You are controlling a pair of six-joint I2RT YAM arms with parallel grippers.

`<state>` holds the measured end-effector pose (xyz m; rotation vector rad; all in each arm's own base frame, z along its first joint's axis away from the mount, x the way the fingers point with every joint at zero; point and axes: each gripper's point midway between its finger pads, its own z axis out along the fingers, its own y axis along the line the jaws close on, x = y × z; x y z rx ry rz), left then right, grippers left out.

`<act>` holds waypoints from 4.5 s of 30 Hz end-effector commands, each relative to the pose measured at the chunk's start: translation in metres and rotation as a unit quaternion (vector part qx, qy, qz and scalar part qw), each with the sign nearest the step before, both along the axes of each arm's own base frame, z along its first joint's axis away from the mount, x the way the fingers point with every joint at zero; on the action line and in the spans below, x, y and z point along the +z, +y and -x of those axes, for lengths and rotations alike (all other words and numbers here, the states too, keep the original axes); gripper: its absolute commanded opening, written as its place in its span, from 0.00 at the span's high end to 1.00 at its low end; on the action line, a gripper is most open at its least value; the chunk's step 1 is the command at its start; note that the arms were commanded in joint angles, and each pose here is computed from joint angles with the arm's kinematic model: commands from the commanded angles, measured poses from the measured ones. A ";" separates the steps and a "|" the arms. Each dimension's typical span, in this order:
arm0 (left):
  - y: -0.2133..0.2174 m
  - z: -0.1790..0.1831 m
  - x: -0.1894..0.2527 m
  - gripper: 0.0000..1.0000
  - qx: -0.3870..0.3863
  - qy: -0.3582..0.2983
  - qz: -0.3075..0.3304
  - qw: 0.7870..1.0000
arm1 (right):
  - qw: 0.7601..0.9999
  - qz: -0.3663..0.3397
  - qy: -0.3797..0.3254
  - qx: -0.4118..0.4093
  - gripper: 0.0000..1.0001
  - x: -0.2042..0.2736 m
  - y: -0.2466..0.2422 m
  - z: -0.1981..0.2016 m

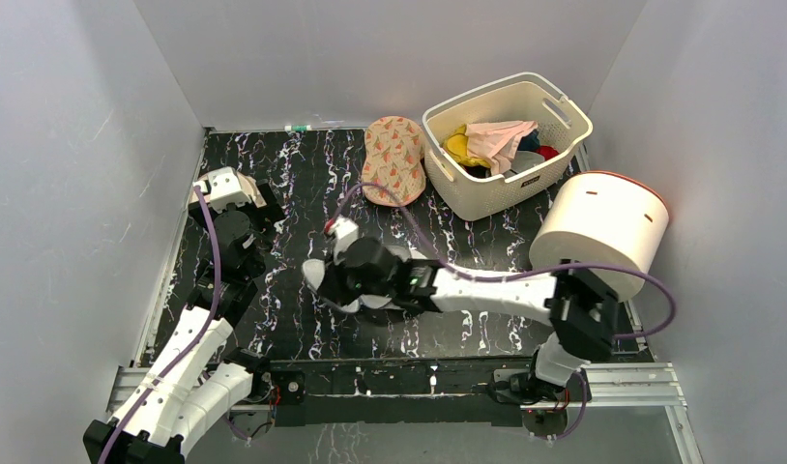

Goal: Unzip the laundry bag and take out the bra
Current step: Close the laundry bag at the center of the board, then move the laundry bag to the center of the board, then reset both arms

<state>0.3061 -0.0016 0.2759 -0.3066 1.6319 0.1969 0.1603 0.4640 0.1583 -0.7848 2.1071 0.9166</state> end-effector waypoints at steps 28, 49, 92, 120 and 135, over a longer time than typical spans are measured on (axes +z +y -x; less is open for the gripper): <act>-0.005 -0.004 0.002 0.02 -0.009 -0.005 0.007 1.000 | 0.921 -0.082 0.141 -0.353 1.00 -0.096 -0.221 -0.087; -0.012 -0.008 -0.003 0.02 -0.027 0.007 0.008 1.000 | 0.974 0.021 0.024 -0.222 0.18 0.010 -0.216 -0.094; -0.055 -0.020 -0.003 0.02 -0.149 0.030 -0.005 0.988 | 0.971 -0.165 0.165 -0.058 0.09 -0.019 0.062 -0.044; -0.086 -0.028 0.020 0.02 -0.223 0.047 0.006 0.974 | 0.839 0.002 -0.266 -0.475 0.02 0.214 -0.354 -0.152; -0.066 0.042 0.150 0.02 -0.237 -0.061 0.031 0.969 | 0.811 -0.106 -0.337 -0.466 0.02 0.298 -0.400 -0.079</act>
